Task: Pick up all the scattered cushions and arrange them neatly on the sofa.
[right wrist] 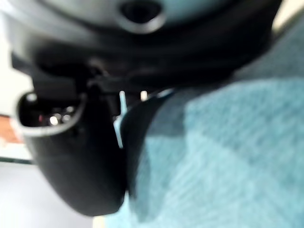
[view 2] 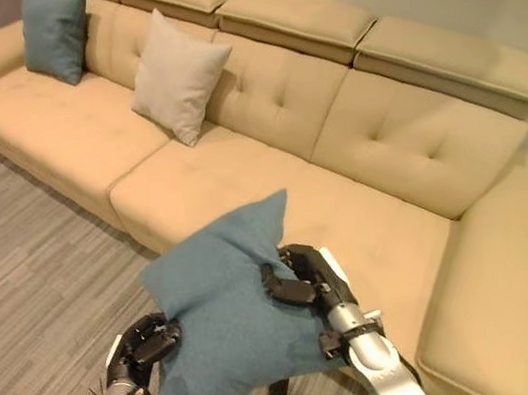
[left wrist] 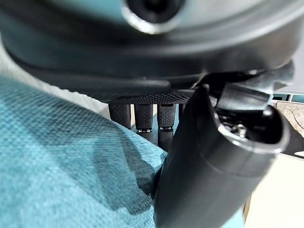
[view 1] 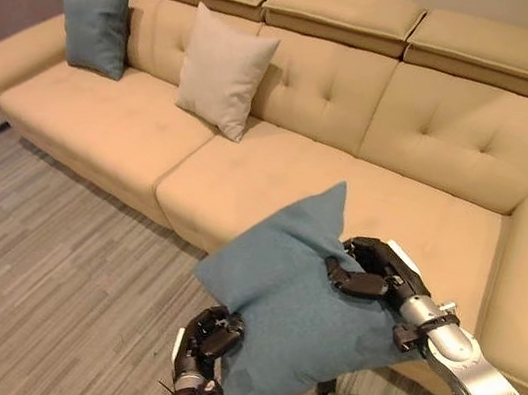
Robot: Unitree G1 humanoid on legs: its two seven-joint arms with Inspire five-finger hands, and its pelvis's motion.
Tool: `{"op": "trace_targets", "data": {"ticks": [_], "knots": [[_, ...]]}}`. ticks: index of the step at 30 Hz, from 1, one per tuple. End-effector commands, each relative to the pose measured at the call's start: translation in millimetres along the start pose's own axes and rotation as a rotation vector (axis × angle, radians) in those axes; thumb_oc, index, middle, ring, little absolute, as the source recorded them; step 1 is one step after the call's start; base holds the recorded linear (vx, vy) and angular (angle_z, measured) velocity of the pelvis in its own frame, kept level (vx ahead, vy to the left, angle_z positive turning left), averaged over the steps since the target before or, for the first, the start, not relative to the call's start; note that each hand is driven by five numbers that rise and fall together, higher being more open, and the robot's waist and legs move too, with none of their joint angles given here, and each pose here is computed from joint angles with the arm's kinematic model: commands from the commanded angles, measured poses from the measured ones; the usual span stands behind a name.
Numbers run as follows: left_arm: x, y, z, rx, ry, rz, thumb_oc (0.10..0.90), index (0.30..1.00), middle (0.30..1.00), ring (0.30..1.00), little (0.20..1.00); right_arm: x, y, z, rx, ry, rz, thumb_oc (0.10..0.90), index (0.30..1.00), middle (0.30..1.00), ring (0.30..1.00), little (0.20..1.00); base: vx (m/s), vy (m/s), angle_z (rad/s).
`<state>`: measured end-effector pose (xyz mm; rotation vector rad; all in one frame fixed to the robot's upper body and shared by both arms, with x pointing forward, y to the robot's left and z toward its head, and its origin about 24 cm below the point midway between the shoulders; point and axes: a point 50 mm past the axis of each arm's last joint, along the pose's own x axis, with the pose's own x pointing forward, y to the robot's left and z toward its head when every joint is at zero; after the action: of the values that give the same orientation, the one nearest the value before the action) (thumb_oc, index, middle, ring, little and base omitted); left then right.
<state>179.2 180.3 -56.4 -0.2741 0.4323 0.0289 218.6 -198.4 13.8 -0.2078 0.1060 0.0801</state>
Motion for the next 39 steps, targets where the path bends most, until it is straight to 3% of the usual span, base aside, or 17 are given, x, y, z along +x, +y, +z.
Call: {"op": "trace_targets", "data": {"ticks": [1, 17, 29, 39], "knots": [[9.1, -36.9, 61.1, -0.017, -0.308, -0.224, 0.400, 0.300, 0.300, 0.300, 0.300, 15.9, -8.1, 78.7, 0.061, -0.436, -0.045, 0.400, 0.300, 0.300, 0.300, 0.300, 0.16, -0.131, 0.12], [7.9, -36.7, 58.4, -0.032, -0.292, -0.204, 0.400, 0.300, 0.300, 0.300, 0.300, 13.2, -13.0, 63.9, 0.069, -0.362, -0.079, 0.400, 0.300, 0.300, 0.300, 0.300, 0.13, 0.051, -0.55], [7.2, -23.3, 64.9, 0.017, -0.302, -0.162, 0.400, 0.300, 0.300, 0.300, 0.300, 24.7, 15.9, 69.7, 0.129, -0.373, 0.009, 0.400, 0.300, 0.300, 0.300, 0.300, 0.13, 0.164, -0.63], [9.7, -30.8, 64.8, -0.032, -0.312, -0.190, 0.400, 0.300, 0.300, 0.300, 0.300, 22.2, 5.0, 66.0, 0.096, -0.365, -0.025, 0.400, 0.300, 0.300, 0.300, 0.300, 0.14, -0.032, -0.23]]}}
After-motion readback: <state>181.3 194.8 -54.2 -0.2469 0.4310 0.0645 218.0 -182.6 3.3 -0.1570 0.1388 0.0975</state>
